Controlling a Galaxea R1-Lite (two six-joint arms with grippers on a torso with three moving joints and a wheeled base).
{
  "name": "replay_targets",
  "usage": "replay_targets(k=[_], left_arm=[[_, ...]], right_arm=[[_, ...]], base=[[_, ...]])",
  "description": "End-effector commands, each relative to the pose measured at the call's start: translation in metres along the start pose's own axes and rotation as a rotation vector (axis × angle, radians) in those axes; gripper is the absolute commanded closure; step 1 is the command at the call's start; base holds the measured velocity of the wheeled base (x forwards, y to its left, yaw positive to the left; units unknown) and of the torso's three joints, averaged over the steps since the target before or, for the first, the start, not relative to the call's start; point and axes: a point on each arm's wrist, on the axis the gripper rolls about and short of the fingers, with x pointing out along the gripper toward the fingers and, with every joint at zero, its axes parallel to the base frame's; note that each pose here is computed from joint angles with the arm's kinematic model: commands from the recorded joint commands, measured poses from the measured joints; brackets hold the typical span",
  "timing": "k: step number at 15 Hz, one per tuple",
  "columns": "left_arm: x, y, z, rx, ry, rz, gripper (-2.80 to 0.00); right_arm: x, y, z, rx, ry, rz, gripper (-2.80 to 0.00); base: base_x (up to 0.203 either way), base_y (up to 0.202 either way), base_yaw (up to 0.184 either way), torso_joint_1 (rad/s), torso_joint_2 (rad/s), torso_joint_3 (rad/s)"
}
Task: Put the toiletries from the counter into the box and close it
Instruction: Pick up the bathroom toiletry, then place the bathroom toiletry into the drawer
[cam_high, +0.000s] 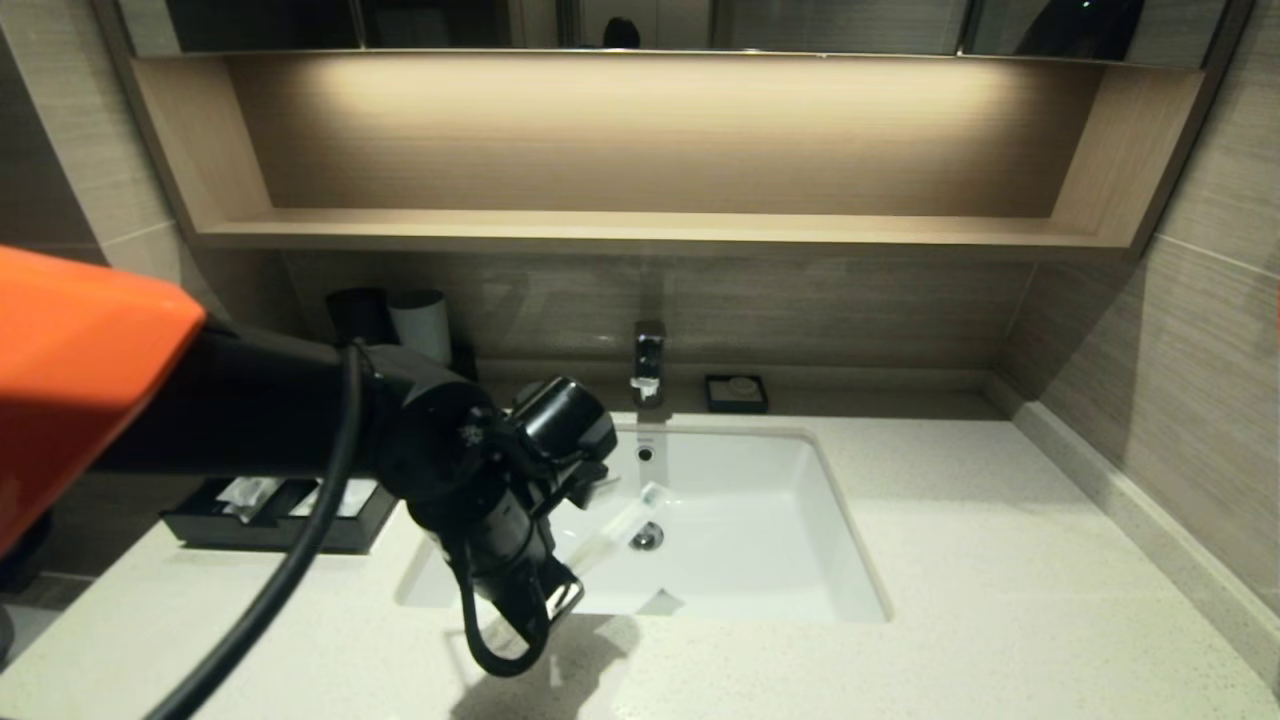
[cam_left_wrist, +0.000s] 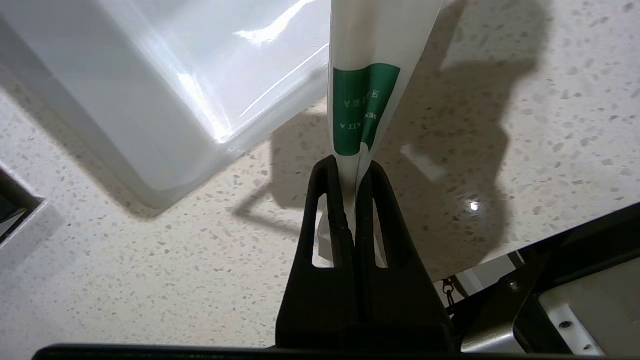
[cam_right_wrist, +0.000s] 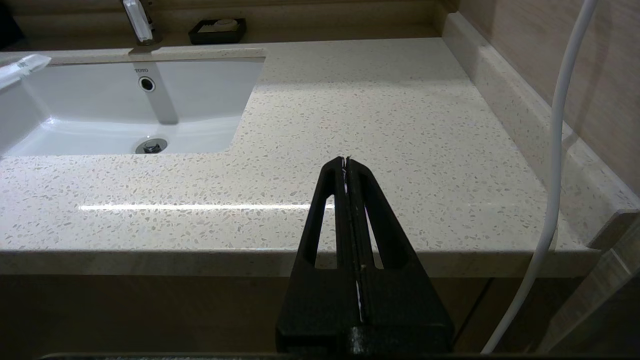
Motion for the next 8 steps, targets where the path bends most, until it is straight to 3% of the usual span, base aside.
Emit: replay_targets(k=[1, 4, 8], left_arm=[[-0.009, 0.026, -0.003, -0.074, -0.01, 0.036, 0.0], [-0.02, 0.058, -0.006, -0.166, -0.003, 0.067, 0.0], [-0.036, 0.085, -0.018, -0.251, -0.002, 0.098, 0.0]], right_arm=[[0.0, 0.0, 0.0, 0.0, 0.001, 0.0, 0.0], [0.0, 0.0, 0.0, 0.0, 0.001, 0.0, 0.0], [0.0, 0.0, 0.0, 0.0, 0.001, 0.0, 0.0]], base=[[0.0, 0.0, 0.0, 0.0, 0.0, 0.0], [0.0, 0.0, 0.0, 0.0, 0.0, 0.0], [0.0, 0.0, 0.0, 0.0, 0.0, 0.0]])
